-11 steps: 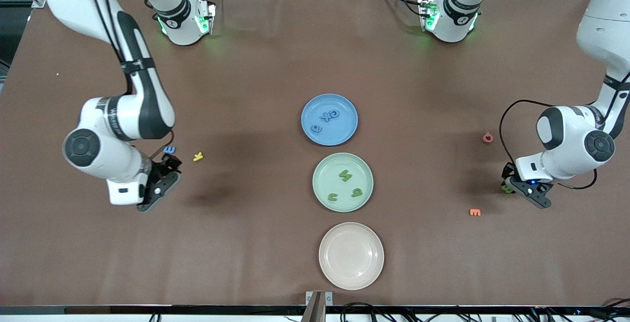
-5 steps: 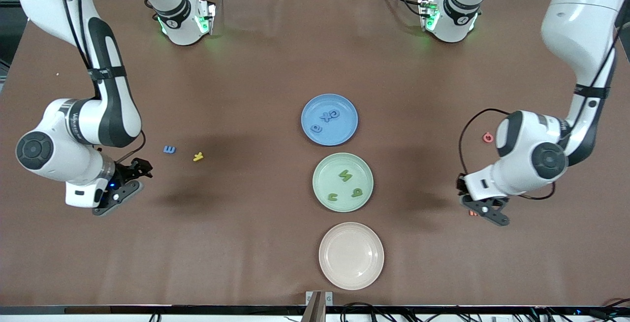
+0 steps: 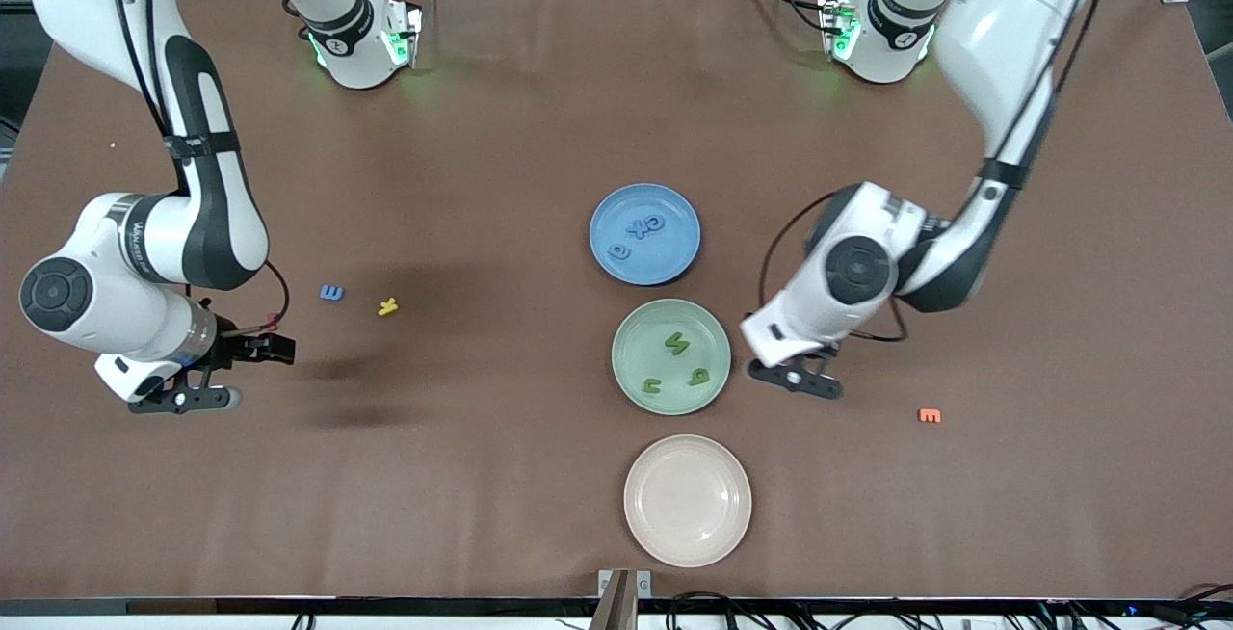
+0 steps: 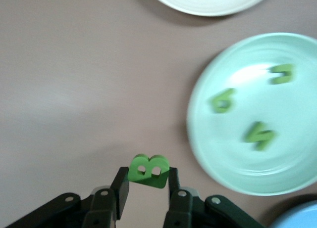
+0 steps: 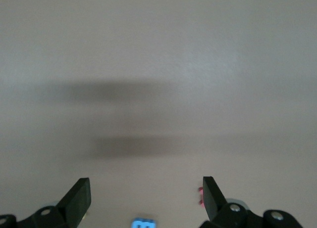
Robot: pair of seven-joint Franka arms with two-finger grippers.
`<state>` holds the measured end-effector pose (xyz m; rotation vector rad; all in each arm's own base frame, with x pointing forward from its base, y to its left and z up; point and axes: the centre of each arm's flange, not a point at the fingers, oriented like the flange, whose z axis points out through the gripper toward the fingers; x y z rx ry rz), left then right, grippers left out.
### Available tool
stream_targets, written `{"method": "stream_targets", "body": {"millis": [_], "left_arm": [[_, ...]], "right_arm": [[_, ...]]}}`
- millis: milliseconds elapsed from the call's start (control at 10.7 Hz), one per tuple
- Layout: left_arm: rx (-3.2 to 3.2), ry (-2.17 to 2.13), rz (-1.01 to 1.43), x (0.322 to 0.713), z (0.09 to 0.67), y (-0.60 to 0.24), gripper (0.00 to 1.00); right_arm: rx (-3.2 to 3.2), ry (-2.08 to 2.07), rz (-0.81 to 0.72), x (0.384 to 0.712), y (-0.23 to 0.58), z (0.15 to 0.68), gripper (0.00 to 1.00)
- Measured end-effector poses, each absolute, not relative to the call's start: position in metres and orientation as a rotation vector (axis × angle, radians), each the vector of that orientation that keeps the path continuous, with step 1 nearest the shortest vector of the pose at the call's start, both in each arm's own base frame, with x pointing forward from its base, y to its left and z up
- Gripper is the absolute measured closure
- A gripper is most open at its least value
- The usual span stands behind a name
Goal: Sort letters by color into matching plates
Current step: 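Place the B on the green plate while the right reaches blue m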
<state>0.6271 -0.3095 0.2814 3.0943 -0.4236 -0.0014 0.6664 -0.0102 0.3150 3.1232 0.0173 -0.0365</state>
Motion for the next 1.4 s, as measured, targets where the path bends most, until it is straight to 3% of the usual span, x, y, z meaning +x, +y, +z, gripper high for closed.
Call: {"method": "stream_targets", "body": {"millis": [280,652,1025,1118,1398], "left_arm": [[3.116,-0.243,-0.025,0.586,0.262,-0.398,0.64],[3.145,-0.166,-0.040,0.578,0.231,-0.425,0.61],[3.124,-0.117,0.047,0.600,0.261,-0.416,0.08],[3.118,-0.096,0.078,0.608,0.275,-0.410,0.00],[3.117,-0.011,0.179,0.638,0.344,-0.361,0.00]], "right_arm": [[3.032,-0.724,0.000,0.665,-0.026,0.308,0.00],[2.830,-1.346,0.132,0.671,-0.034,0.299,0.00],[2.599,-1.763,0.121,0.671,-0.029,0.285,0.00],[2.551,-1.847,0.118,0.672,-0.027,0.280,0.00],[2.468,-2.017,0.075,0.664,-0.026,0.257,0.00]]}}
